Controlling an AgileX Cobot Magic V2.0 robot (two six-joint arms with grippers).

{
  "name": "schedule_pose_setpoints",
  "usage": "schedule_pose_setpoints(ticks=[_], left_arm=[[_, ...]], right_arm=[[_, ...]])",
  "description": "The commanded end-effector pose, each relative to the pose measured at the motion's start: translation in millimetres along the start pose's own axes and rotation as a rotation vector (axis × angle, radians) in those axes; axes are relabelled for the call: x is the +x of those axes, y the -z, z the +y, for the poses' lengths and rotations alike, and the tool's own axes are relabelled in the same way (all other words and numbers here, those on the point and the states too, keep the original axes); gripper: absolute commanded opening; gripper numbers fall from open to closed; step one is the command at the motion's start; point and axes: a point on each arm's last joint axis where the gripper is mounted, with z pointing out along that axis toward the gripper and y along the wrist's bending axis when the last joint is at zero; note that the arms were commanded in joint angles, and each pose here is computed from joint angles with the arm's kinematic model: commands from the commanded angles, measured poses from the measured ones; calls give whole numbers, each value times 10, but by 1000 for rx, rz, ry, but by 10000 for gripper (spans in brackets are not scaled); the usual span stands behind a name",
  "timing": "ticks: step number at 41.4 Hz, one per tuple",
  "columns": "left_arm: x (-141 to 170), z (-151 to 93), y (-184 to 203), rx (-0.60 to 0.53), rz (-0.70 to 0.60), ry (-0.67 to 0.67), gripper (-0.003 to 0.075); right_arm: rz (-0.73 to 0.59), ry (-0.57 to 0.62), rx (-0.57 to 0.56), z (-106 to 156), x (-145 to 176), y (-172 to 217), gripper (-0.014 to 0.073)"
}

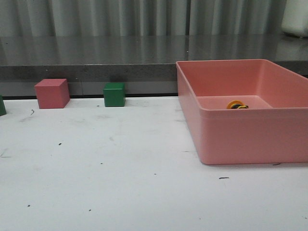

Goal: Place and stand button with both arms
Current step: 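Move the right gripper over the pink bin toward the yellow button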

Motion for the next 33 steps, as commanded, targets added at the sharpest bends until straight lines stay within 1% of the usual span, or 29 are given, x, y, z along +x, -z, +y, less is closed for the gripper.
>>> schedule_pose_setpoints(ticks=[1,23,30,33], left_arm=[[-44,2,16,1,-98,21,-20],[-44,2,16,1,-98,21,-20],[-44,2,16,1,-98,21,-20],[-44,2,16,1,-98,21,-20]], right_arm=[[-107,7,1,0,-103,21,-117],[-107,7,1,0,-103,21,-117],[-184,7,0,2,-172,31,-117],[-192,7,0,2,-179,33,-117]])
